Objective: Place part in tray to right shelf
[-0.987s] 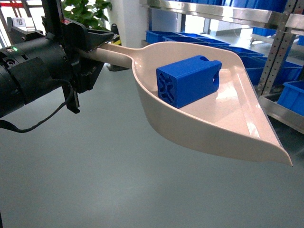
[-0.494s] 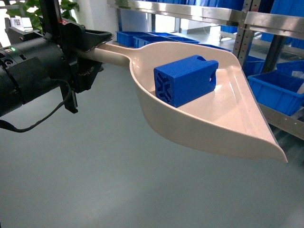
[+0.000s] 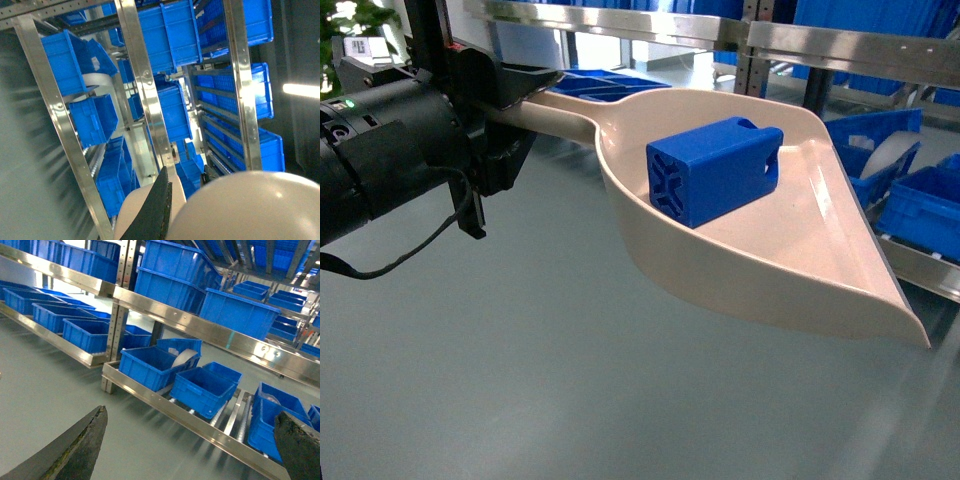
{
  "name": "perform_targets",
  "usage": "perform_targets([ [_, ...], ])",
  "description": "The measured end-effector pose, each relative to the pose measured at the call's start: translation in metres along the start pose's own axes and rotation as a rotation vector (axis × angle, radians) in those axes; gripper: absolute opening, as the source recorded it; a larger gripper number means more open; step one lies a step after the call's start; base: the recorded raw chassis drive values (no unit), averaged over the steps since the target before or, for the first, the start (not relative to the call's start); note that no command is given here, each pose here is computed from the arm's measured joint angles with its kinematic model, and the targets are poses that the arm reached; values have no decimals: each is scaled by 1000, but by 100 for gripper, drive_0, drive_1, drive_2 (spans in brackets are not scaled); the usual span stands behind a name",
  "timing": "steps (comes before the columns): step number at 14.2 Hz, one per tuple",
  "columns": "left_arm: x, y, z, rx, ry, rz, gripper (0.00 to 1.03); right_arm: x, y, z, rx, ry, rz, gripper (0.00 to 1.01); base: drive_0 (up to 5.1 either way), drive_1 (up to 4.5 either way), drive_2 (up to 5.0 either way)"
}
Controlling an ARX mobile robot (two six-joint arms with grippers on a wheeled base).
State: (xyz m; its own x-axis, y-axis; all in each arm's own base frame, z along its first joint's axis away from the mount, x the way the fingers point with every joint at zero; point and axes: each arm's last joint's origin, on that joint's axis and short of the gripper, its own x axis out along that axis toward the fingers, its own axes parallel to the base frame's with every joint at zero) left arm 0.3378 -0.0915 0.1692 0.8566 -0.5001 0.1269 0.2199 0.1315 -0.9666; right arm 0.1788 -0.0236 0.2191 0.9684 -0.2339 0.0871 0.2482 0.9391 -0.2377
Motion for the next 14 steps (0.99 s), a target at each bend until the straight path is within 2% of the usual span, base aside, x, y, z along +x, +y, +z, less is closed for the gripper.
perform_targets([
  [14, 1, 0, -2, -1, 9, -2, 14, 0, 0, 0, 0, 0, 0, 98, -163, -163, -163],
])
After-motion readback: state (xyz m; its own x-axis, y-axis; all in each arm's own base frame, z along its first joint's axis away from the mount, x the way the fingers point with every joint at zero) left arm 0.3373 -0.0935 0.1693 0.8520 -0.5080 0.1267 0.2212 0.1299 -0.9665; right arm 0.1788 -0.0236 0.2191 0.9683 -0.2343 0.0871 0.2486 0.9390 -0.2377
